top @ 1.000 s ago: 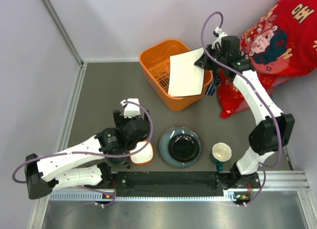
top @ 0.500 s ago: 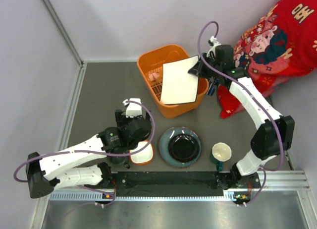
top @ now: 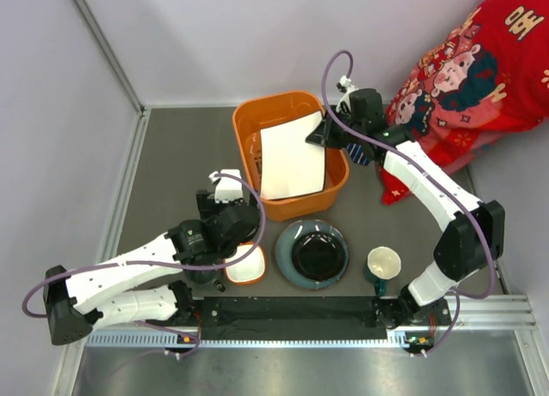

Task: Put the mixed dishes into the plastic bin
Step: Place the plate in the plastic bin.

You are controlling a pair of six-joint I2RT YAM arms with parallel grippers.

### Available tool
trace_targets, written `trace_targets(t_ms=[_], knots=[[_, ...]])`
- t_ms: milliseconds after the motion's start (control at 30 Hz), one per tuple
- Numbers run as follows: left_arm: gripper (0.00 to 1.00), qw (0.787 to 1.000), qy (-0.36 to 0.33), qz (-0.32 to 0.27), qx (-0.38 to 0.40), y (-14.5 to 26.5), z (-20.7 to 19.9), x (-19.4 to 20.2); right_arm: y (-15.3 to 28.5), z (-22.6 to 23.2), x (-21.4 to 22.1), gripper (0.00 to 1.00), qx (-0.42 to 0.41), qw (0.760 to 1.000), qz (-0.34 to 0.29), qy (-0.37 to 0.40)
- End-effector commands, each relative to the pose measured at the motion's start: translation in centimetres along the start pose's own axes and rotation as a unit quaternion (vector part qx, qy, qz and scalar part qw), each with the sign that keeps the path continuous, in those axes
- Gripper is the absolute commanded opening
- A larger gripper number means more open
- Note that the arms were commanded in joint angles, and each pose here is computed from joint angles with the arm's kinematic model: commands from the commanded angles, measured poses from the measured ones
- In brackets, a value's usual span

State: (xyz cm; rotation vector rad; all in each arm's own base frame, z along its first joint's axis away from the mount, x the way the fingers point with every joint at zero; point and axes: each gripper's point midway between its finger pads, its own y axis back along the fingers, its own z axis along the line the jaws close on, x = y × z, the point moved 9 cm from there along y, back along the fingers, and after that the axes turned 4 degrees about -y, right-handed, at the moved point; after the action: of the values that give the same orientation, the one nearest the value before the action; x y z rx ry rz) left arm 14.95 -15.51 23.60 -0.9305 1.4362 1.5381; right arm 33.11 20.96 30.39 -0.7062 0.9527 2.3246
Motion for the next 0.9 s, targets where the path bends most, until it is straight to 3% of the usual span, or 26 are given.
trace_targets(t_ms=[0, 333, 867], knots=[[0.99, 1.000, 0.020, -0.008, 0.001, 0.2, 0.2, -0.5, 4.1, 4.6, -3.0, 0.00, -0.080, 0.993, -0.090, 0.008], [0.99, 1.000, 0.026, -0.010, -0.006, 0.5, 0.8, -0.7, 3.5, 5.6, -5.3, 0.00, -0.078, 0.992, -0.098, 0.024], [0.99, 0.999, 0.030, -0.007, -0.009, 0.3, 0.9, -0.7, 4.7, 6.0, -2.1, 0.00, -0.092, 0.994, -0.053, 0.010]])
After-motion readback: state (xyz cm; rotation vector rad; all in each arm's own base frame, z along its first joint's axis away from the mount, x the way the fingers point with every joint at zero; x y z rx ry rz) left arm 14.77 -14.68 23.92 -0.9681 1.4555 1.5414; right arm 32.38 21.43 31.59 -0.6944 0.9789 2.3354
